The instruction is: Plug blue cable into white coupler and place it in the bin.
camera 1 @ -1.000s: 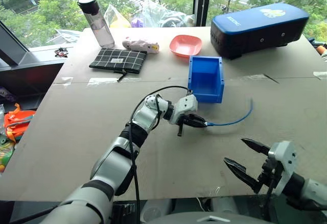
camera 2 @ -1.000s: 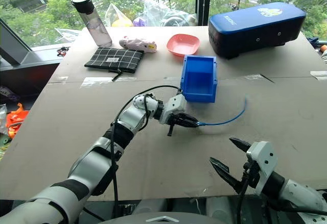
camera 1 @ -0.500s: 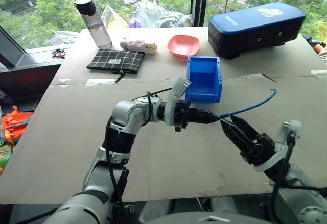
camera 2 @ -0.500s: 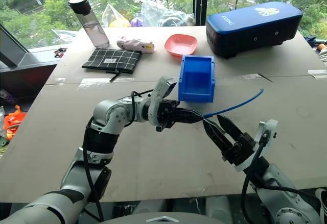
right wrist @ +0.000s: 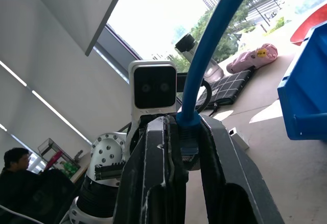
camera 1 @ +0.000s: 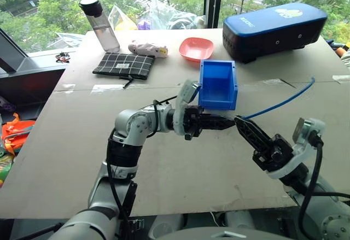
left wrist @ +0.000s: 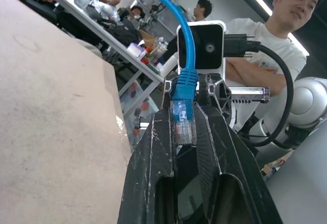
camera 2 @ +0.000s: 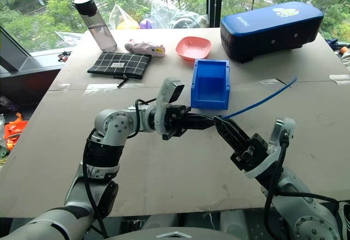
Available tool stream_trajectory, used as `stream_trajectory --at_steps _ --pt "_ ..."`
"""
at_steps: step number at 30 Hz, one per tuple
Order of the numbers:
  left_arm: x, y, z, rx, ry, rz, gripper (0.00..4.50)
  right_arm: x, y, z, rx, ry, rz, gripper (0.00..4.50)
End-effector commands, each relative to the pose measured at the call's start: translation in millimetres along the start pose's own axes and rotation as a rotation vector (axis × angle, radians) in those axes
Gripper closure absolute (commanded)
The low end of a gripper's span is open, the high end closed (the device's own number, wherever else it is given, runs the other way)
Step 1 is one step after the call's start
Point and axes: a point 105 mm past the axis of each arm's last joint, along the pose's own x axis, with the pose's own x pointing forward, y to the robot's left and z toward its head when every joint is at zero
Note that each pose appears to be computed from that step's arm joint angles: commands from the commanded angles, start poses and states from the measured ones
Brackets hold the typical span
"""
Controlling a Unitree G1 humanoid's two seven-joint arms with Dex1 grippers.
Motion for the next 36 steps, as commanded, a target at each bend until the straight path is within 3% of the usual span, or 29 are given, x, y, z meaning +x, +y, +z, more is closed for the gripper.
stream_trajectory --at_steps 1,5,6,7,10,14,15,19,23,30,36 --pt "6 -6 -1 0.038 0.023 -0.017 4.50 2 7 7 -0.015 -0.025 0.030 4.50" --pt "3 -4 -3 0.060 0.027 0.007 4.50 4 9 7 -0.004 -0.029 0.043 4.50" --pt "1 -5 -2 0.068 0.027 0.015 3.74 4 9 7 -0.002 -0.029 0.045 4.50" --pt "-2 -5 -2 0.074 0.024 0.023 3.47 5 9 7 -0.001 -0.028 0.046 4.50" --pt "-17 0 1 0.156 0.006 0.148 2.07 4 8 5 -0.001 -0.024 0.050 4.50" --pt "-57 10 -4 0.331 0.004 0.451 0.21 1 2 7 -0.007 -0.031 0.044 4.50" --pt "-66 14 -6 0.389 0.016 0.528 0.03 1 1 7 -0.009 -0.031 0.043 4.50" --pt "-120 35 -8 0.572 0.066 0.870 0.03 1 -4 7 -0.009 -0.028 0.041 4.50" --pt "-158 54 -2 0.596 0.085 1.037 0.03 4 -6 3 -0.001 -0.009 0.054 4.50" --pt "-194 72 8 0.636 0.176 1.113 0.03 2 -6 2 -0.022 -0.003 0.041 4.50" --pt "-195 90 3 0.631 0.239 1.070 0.03 0 -2 0 -0.033 -0.021 0.015 4.50"
